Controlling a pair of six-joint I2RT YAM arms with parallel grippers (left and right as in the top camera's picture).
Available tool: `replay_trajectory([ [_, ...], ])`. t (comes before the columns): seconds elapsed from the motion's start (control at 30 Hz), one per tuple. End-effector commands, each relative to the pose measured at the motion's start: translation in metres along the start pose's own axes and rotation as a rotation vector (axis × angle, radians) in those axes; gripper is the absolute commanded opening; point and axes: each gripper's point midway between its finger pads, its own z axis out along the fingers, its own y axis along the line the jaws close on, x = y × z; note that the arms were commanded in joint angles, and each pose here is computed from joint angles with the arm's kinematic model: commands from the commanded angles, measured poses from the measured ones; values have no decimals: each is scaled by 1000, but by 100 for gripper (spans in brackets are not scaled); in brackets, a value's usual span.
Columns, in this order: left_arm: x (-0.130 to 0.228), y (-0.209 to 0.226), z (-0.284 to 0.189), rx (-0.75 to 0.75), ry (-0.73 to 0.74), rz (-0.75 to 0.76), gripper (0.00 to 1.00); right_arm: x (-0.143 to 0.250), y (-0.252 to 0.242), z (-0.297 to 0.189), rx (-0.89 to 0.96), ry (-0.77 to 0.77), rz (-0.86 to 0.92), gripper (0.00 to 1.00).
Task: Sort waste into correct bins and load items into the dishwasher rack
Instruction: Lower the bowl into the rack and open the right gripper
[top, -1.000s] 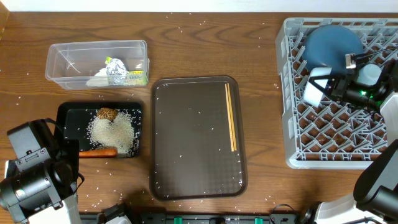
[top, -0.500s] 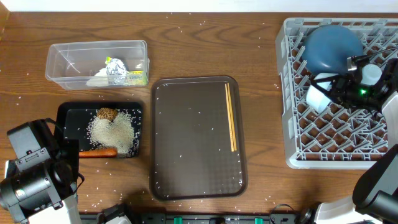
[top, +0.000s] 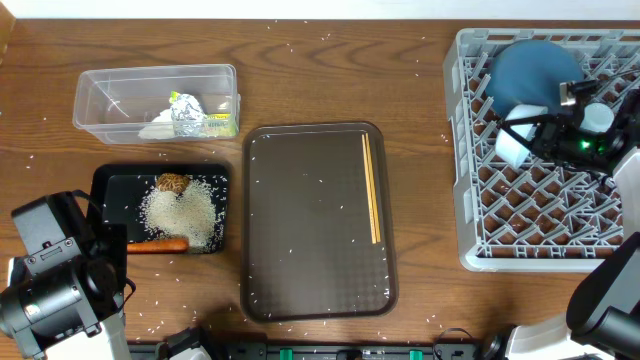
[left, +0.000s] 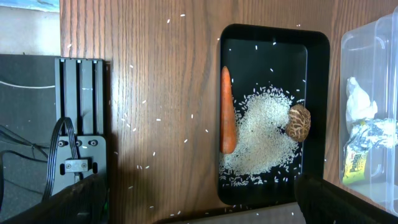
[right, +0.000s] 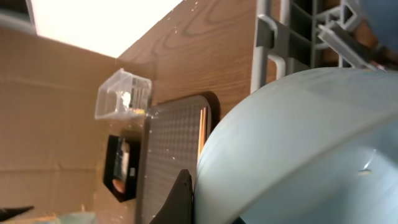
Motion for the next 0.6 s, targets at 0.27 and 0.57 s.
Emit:
replay_trajectory([
  [0.27, -3, 3, 0, -15, -17, 9, 98, 7, 2, 27, -40, 57, -58, 1],
  [0.57, -3, 3, 0, -15, -17, 9, 98, 12, -47, 10, 205, 60, 49, 1],
])
